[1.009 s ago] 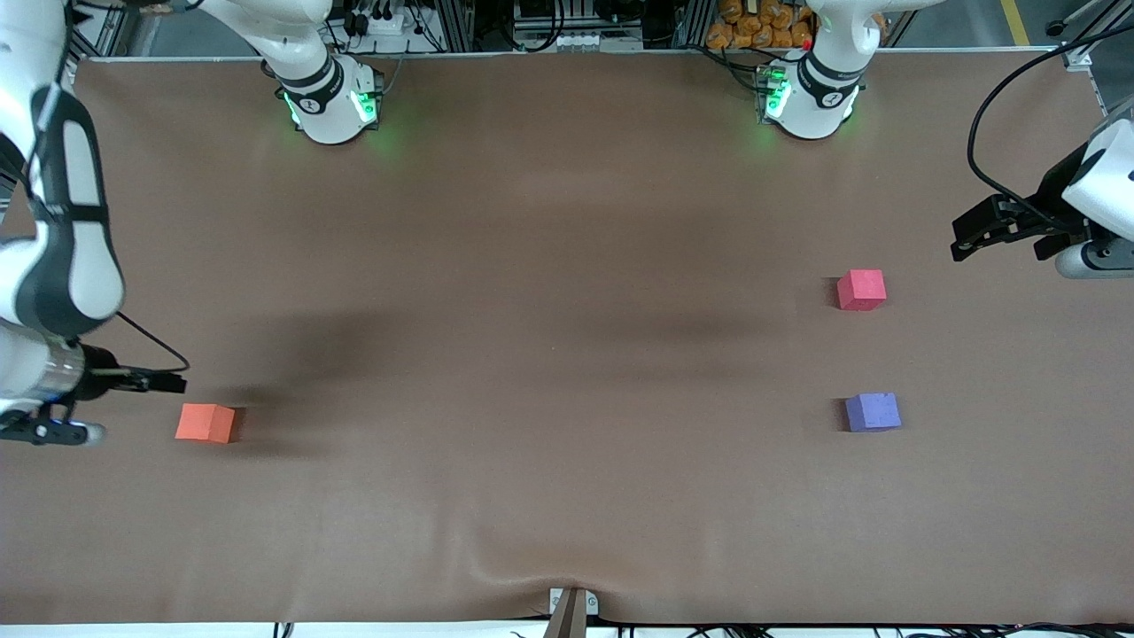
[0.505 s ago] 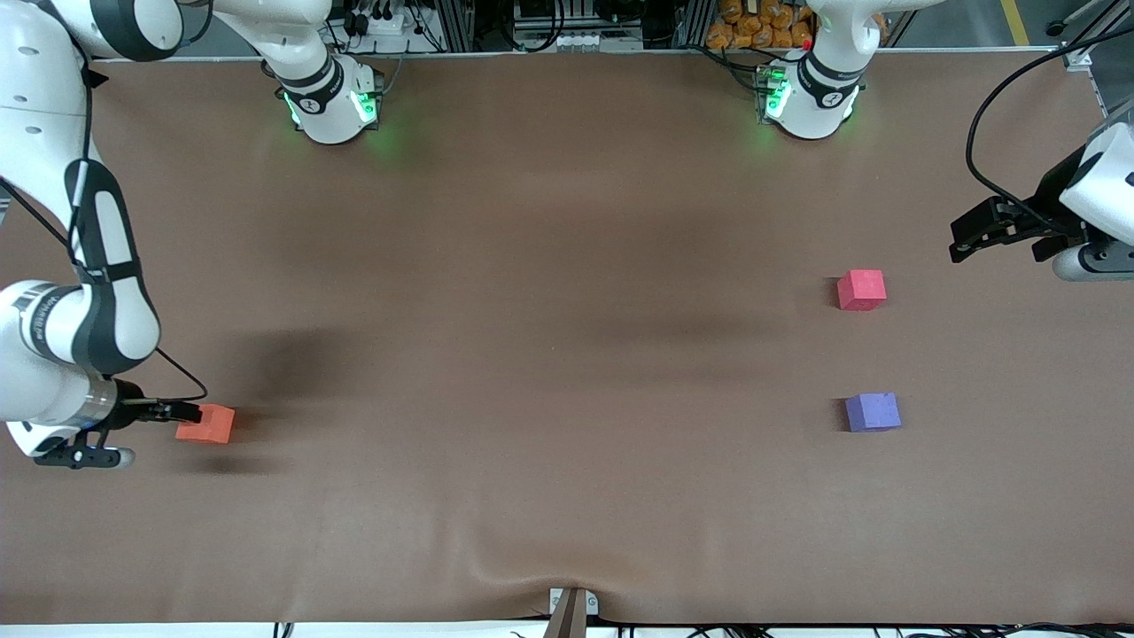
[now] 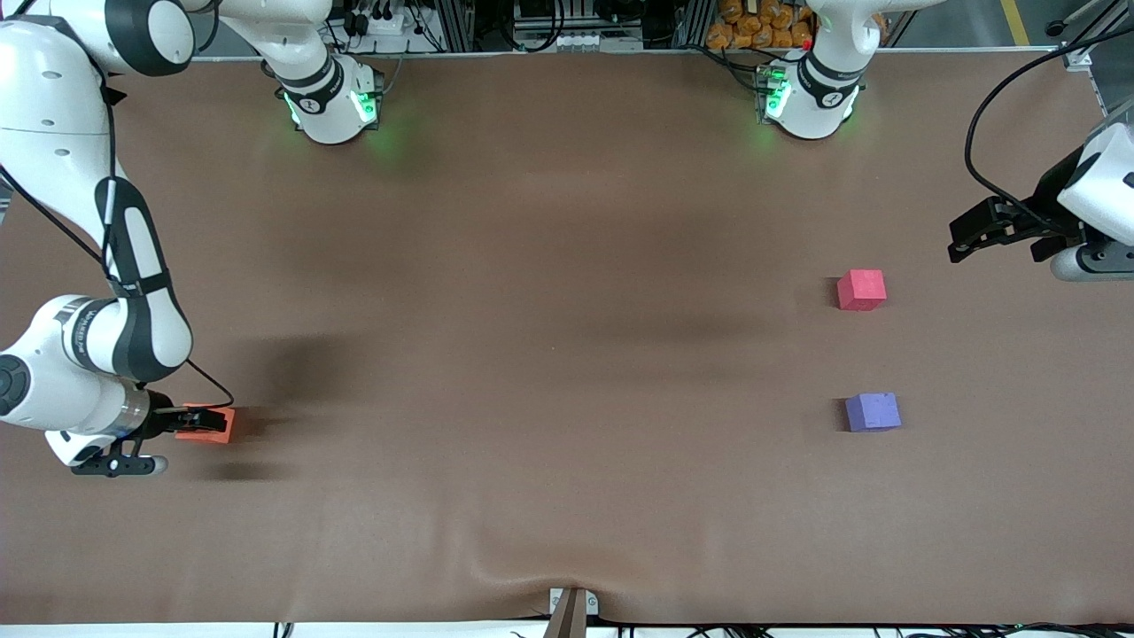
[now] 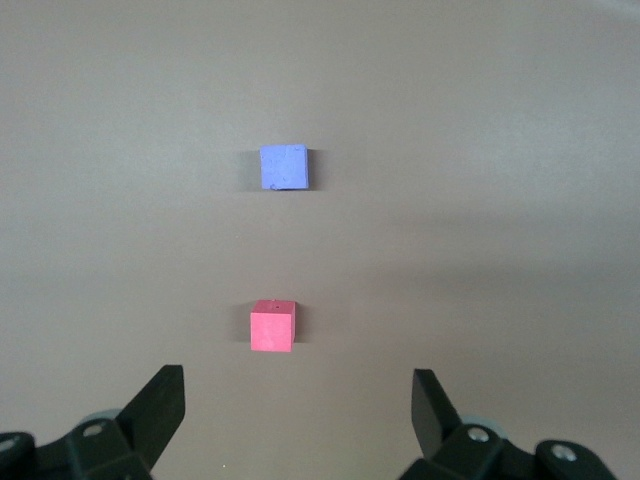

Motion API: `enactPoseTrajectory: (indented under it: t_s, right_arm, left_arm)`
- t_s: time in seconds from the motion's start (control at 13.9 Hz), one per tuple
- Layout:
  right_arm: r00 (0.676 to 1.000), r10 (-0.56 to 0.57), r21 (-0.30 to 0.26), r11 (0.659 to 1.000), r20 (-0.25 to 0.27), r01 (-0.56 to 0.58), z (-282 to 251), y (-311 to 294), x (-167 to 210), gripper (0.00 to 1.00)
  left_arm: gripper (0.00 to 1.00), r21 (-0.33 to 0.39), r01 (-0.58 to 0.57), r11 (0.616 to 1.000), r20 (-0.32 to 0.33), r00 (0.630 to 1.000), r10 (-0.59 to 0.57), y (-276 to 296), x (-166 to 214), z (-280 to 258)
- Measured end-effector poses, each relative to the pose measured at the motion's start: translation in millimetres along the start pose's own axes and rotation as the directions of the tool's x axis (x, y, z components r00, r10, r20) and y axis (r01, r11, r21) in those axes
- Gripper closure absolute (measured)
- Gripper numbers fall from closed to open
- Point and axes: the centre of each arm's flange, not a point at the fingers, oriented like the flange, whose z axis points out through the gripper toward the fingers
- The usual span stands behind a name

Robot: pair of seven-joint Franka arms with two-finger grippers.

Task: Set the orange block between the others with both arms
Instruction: 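Close the right gripper on the orange cube and lift it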

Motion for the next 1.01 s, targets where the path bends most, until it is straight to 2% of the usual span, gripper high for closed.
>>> enactPoseTrajectory:
  t_s: [0.22, 0.5, 0.65, 0.72, 0.79, 0.94, 1.01]
  right_arm:
    - [0.999, -0.028, -0.024, 0.999, 0.024, 0.029, 14, -3, -1, 0.0]
    - [0.999, -0.026, -0.029, 0.999, 0.035, 0.027, 23, 1, -3, 0.0]
    - [0.999, -0.025, -0.03, 0.999, 0.036, 0.026, 24, 2, -3, 0.05]
    - [0.999, -0.025, -0.03, 0.999, 0.035, 0.026, 24, 2, -3, 0.12]
    - [0.999, -0.025, -0.03, 0.999, 0.035, 0.026, 24, 2, -3, 0.25]
    - [0.999, -0.024, -0.031, 0.999, 0.031, 0.025, 21, 3, -2, 0.43]
    - [0.999, -0.024, -0.033, 0.999, 0.023, 0.024, 18, 3, 0, 0.43]
  left_arm:
    - [0.0, 0.0, -0.001, 1.0, 0.0, 1.0, 0.001, 1, 0, 0]
    - [0.0, 0.0, -0.001, 1.0, 0.0, 1.0, 0.001, 1, 0, 0]
    - [0.0, 0.0, -0.001, 1.0, 0.0, 1.0, 0.001, 1, 0, 0]
    - [0.0, 0.0, -0.001, 1.0, 0.0, 1.0, 0.001, 1, 0, 0]
    - [0.0, 0.0, -0.001, 1.0, 0.0, 1.0, 0.001, 1, 0, 0]
    - [0.0, 0.0, -0.001, 1.0, -0.001, 1.0, 0.001, 1, 0, 0]
    - [0.0, 0.0, -0.001, 1.0, -0.001, 1.0, 0.001, 1, 0, 0]
